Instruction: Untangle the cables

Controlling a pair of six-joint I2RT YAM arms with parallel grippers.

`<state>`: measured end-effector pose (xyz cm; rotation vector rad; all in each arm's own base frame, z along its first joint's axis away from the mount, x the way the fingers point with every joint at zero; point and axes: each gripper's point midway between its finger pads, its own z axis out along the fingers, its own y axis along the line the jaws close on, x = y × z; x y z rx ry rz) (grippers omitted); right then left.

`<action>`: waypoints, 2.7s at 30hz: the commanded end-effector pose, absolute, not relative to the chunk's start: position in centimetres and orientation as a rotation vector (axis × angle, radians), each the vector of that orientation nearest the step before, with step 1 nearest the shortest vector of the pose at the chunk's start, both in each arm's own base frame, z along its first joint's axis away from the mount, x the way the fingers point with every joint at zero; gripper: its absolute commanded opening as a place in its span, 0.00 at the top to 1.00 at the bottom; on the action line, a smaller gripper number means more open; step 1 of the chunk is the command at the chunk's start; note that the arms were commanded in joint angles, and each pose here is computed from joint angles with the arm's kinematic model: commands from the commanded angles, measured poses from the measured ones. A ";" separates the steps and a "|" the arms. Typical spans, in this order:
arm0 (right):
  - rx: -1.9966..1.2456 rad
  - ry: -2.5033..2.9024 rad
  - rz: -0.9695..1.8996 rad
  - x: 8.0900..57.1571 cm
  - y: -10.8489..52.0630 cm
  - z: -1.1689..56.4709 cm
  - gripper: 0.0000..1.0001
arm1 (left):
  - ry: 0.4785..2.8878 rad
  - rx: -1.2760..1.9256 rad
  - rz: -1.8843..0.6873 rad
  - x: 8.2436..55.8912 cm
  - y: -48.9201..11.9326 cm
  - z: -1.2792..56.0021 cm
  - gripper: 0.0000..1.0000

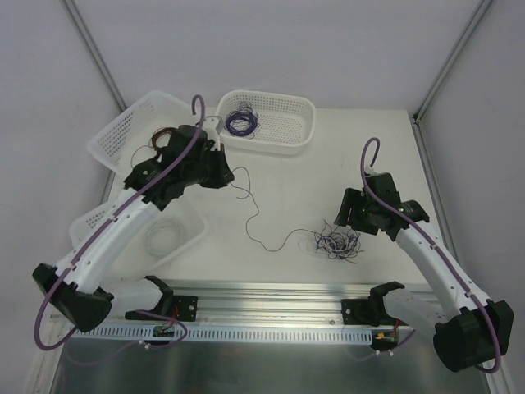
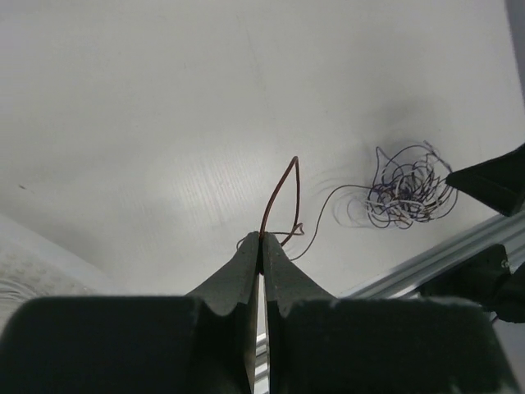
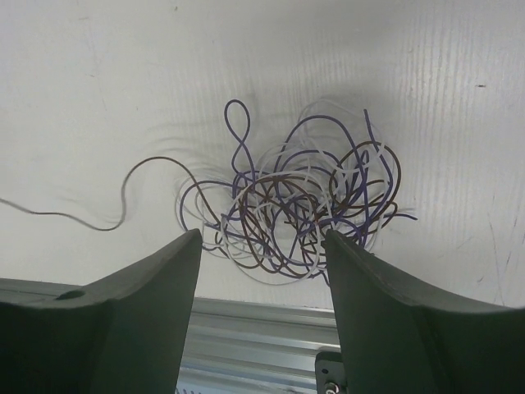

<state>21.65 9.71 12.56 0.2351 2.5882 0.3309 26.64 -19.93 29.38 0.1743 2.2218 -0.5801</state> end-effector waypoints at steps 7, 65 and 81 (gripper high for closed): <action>0.229 2.608 0.349 21.1 10.1 11.8 0.34 | 2.482 0.253 -0.520 31.1 -23.8 17.5 0.88; 0.292 2.557 0.411 20.6 10.6 11.7 0.26 | 2.468 1.020 -0.339 19.2 -35.8 7.9 1.00; 0.356 2.783 0.250 18.8 9.6 4.4 0.41 | 2.356 0.523 -0.542 25.2 -28.6 20.4 1.00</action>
